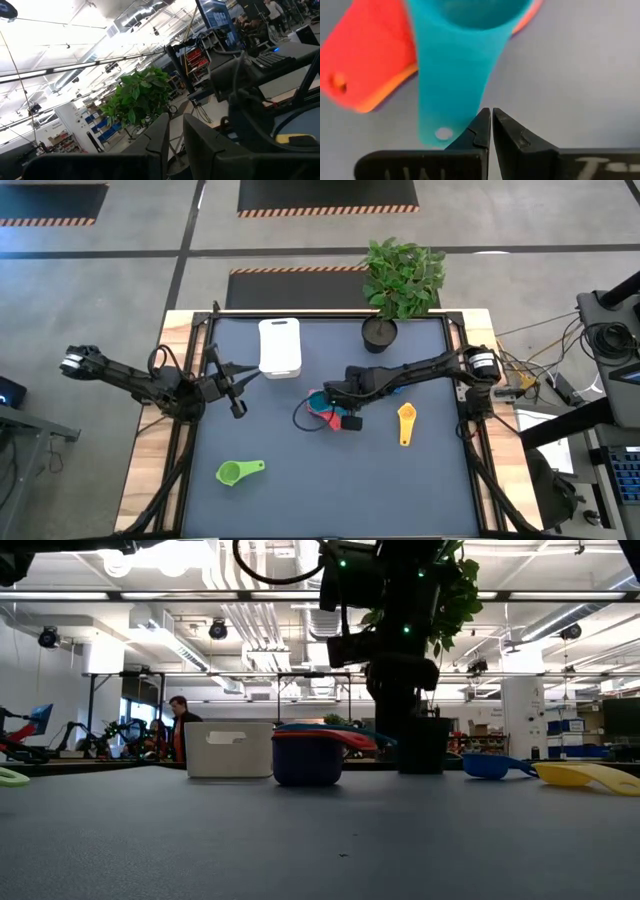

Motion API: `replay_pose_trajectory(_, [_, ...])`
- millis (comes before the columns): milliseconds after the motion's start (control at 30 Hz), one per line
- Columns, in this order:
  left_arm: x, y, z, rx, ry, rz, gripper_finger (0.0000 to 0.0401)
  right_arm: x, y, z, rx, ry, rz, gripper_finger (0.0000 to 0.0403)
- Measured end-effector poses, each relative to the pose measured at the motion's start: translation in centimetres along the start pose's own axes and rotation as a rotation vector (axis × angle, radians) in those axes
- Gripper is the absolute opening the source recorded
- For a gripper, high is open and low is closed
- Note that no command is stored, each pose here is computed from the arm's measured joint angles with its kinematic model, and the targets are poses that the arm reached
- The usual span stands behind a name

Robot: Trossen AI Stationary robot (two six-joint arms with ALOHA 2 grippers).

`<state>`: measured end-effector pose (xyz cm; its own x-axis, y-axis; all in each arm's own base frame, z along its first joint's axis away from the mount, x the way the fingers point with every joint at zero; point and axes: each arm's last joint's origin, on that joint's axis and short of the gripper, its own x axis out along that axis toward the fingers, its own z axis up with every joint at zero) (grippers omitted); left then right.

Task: Nest measuring cups in basket
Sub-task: Stack the light blue measuring cup on top of the light red measuring cup, then stack the green measuring cup on top of the light blue measuring cup

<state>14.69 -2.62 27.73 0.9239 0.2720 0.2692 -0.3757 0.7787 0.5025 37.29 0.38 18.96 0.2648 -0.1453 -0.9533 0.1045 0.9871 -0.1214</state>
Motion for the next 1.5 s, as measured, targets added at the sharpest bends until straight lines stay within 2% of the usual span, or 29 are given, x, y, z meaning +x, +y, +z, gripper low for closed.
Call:
replay_pose_trajectory(267, [0.0,0.0,0.0,0.000,0.000,0.000,0.0038,-0.7,1.9,0.3,-0.027,-0.025,0.068,0.0008])
replay_pose_trajectory(633, [0.0,0.0,0.0,0.000,0.000,0.000,0.0038,-1.3,4.1,0.8,-0.071,-0.105,0.102,0.0008])
replay_pose_trajectory(900, [0.0,0.0,0.0,0.000,0.000,0.000,0.0038,-1.2,4.1,0.7,-0.064,-0.102,0.090,0.0008])
replay_pose_trajectory(1133, [0.0,0.0,0.0,0.001,0.001,-0.001,0.0038,-2.8,3.7,0.6,-0.055,-0.124,0.089,0.0008])
replay_pose_trajectory(1300, [0.1,-0.1,-0.1,0.003,0.004,-0.003,0.0038,-4.8,3.7,0.3,-0.052,-0.188,0.056,0.0008])
replay_pose_trajectory(1500, [0.1,-0.1,0.0,-0.029,0.000,0.000,0.0038,-5.5,5.2,0.5,-0.100,-0.302,0.033,0.0008])
